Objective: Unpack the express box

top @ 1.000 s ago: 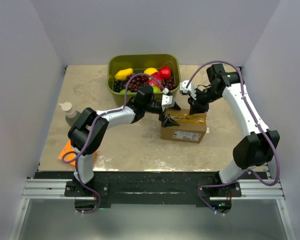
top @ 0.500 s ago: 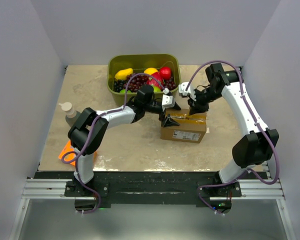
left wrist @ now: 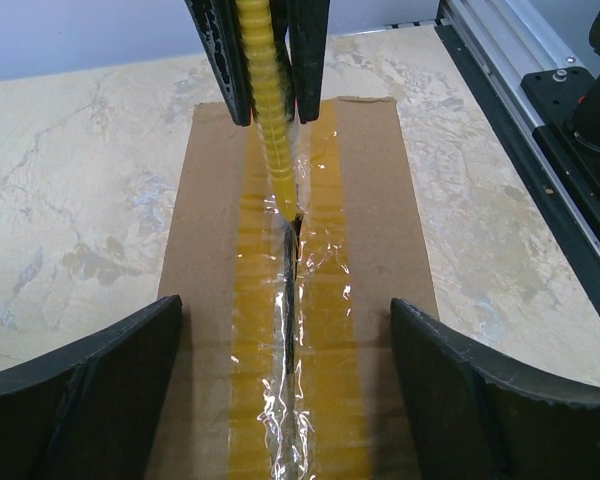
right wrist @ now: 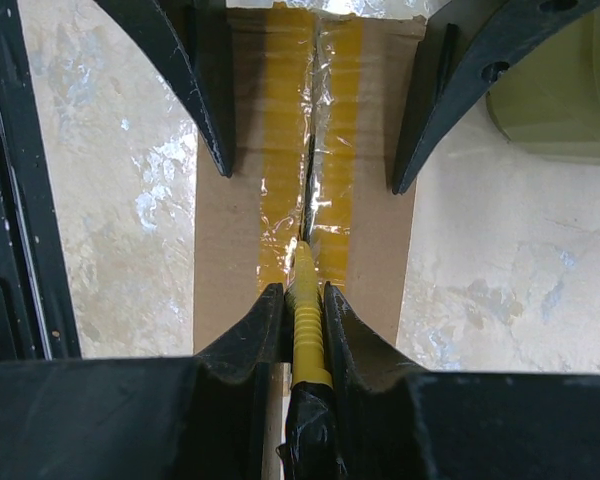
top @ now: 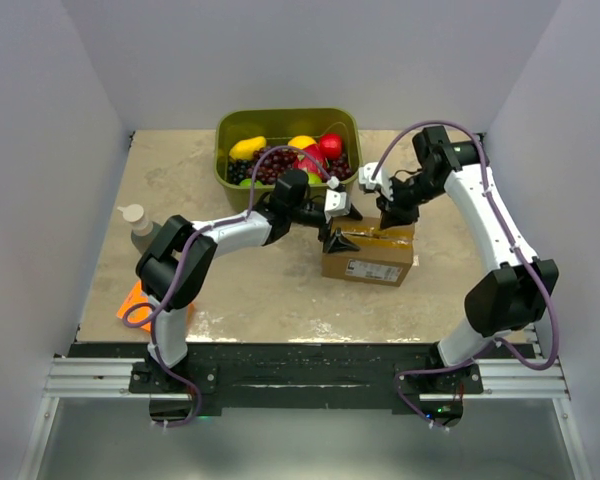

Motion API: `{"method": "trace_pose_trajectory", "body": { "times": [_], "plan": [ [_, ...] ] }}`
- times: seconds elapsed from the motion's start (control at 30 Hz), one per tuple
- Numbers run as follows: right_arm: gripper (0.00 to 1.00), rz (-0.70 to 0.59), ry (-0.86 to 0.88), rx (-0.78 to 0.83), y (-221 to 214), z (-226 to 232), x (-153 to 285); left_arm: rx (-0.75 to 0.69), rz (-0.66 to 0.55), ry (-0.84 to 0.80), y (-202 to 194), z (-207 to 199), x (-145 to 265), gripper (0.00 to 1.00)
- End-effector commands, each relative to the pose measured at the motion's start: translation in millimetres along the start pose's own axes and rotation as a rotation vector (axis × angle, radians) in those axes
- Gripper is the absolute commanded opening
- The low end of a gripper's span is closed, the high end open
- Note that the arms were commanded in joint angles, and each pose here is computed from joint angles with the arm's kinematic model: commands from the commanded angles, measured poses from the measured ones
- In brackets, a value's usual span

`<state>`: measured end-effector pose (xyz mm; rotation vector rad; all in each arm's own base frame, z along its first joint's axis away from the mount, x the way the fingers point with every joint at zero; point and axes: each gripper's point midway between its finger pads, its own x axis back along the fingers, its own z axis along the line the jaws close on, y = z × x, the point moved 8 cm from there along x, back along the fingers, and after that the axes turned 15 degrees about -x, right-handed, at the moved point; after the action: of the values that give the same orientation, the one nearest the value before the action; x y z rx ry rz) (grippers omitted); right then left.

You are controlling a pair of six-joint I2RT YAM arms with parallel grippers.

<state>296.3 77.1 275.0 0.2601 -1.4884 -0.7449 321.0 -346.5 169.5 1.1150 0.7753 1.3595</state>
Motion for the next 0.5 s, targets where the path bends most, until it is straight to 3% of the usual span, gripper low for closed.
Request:
{"method": "trace_pose_trajectory", "body": {
  "times": [0.0,0.2,0.47],
  "plan": [
    [0.00,0.082,-0.151,-0.004,-15,-5,40,0.072,0.104,-0.039,-32,-17,2,0.88],
    [0.00,0.092,-0.142,-0.026,-28,-8,48,0.093,0.133,-0.050,-41,-17,0,0.85],
    [0.00,-0.025,-0.139,-0.119,-15,1,52,0.108,0.135,-0.038,-44,-13,-2,0.84]
  ]
}}
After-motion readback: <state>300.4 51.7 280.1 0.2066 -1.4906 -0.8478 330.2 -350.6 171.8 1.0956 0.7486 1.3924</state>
